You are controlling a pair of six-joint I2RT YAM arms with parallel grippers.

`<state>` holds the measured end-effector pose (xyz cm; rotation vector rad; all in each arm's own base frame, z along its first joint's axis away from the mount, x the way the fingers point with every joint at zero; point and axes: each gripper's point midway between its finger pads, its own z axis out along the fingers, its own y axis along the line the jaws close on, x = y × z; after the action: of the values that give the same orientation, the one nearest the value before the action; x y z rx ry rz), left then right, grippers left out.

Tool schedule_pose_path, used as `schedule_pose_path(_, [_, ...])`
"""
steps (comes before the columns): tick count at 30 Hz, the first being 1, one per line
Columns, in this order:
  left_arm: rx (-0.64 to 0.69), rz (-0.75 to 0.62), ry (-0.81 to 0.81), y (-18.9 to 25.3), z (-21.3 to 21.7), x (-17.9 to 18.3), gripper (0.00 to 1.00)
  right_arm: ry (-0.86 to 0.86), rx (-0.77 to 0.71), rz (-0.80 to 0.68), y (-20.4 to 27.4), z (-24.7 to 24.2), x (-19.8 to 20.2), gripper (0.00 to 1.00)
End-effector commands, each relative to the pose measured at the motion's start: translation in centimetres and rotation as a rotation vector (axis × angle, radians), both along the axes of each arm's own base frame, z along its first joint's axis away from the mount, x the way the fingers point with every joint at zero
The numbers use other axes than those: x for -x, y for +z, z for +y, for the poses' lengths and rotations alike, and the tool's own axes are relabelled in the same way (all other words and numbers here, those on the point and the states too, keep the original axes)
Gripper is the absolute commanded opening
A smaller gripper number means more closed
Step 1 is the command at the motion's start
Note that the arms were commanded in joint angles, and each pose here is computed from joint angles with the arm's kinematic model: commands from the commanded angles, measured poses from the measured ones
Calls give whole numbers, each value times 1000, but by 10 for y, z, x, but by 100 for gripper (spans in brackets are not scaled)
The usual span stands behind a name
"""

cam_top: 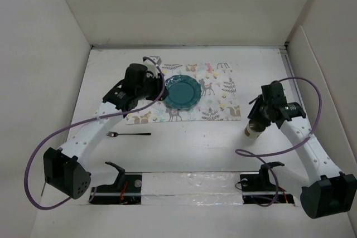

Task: Set the dinner table for one person

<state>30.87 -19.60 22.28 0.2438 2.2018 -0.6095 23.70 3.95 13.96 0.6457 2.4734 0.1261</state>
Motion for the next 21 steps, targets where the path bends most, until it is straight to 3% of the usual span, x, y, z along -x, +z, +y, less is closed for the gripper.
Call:
schedule_pose_path(1, [-60, -22, -6, -6, -3, 7, 33, -21, -10, 10, -4, 0, 0, 46])
schedule_pose_path(5, [-6, -17, -39, -7, -11, 15, 33, -19, -7, 26, -16, 2, -12, 46])
schedule_pose_path(11, [13, -11, -55, -9, -11, 24, 34, -27, -9, 62, -39, 5, -28, 37])
schedule_pose_path(17, [78, 50, -117, -23, -20, 46, 33, -100, 50, 51, -48, -8, -37, 16])
schedule_pose_path(18, [88, 53, -131, -23, -23, 50, 33, -113, 71, 76, -53, -12, -35, 1])
schedule_pose_path(21, [68, 66, -136, -31, -21, 60, 33, -139, 106, 54, -37, -17, -40, 0])
